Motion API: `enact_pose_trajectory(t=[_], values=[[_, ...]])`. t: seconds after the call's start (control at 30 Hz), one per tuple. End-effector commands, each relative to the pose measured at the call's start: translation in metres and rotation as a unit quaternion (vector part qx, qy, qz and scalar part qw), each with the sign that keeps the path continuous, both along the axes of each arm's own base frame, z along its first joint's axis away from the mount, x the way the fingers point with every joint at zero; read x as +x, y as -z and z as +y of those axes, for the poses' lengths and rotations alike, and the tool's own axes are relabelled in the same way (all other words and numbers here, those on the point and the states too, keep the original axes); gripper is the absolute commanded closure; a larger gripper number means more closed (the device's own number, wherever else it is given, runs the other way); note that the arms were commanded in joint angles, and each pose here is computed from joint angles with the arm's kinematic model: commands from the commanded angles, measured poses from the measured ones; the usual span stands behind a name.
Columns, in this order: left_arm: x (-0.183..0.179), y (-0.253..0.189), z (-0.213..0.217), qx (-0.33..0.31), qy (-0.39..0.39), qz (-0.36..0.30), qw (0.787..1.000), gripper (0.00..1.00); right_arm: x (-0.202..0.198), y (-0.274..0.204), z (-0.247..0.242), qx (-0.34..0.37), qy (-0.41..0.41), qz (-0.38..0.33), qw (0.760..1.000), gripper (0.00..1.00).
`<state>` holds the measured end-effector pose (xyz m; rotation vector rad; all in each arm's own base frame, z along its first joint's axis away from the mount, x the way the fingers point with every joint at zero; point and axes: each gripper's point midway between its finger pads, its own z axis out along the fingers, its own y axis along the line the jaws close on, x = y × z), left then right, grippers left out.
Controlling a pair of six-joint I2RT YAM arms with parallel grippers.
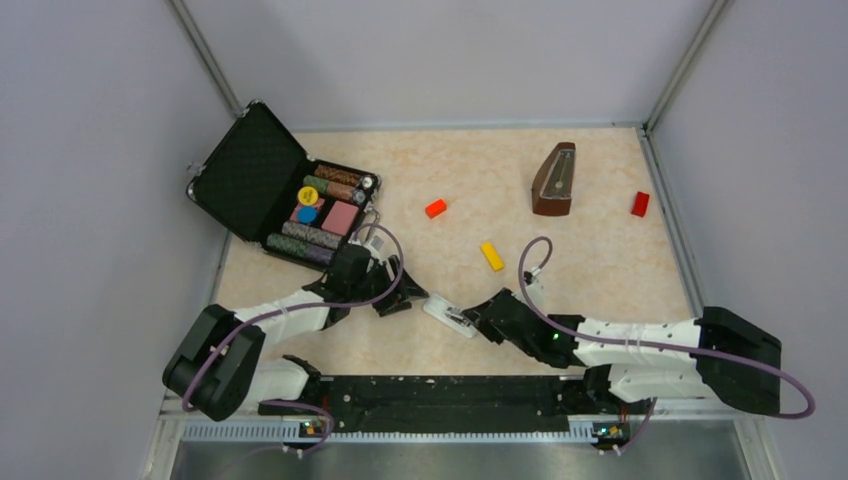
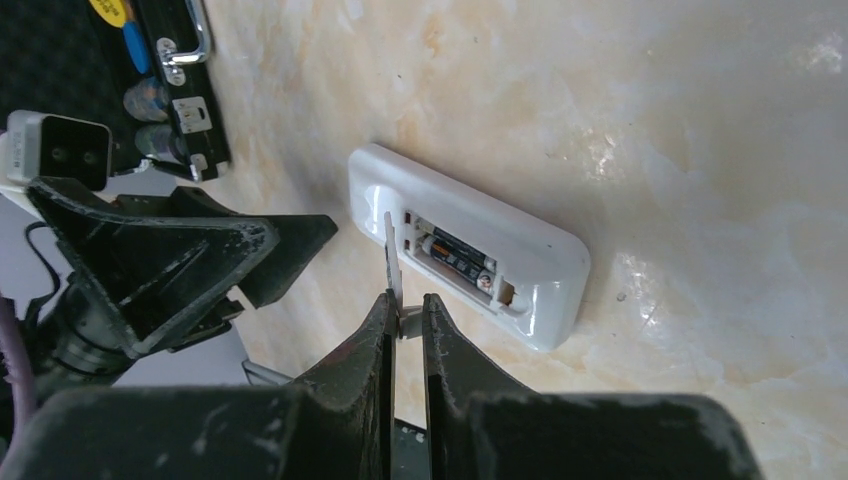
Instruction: Load the batteries into the remote control
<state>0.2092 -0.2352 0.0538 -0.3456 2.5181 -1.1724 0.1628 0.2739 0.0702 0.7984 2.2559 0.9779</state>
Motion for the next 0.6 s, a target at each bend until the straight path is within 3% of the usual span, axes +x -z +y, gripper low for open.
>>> enact_pose_trajectory(t=[0.0, 0.57], values=[[-0.0021, -0.0117, -0.0077, -0.031, 0.007, -0.008, 0.999, 0.32, -0.0066, 0.0020, 0.0097, 0.010, 0.005, 0.010, 1.000, 1.00], [-0.0069, -0.0084, -0.0070, -0.032, 0.005, -0.004, 0.999, 0.33, -0.0026, 0.0090, 0.0012, 0.013, 0.037, 0.001, 0.999, 1.00]])
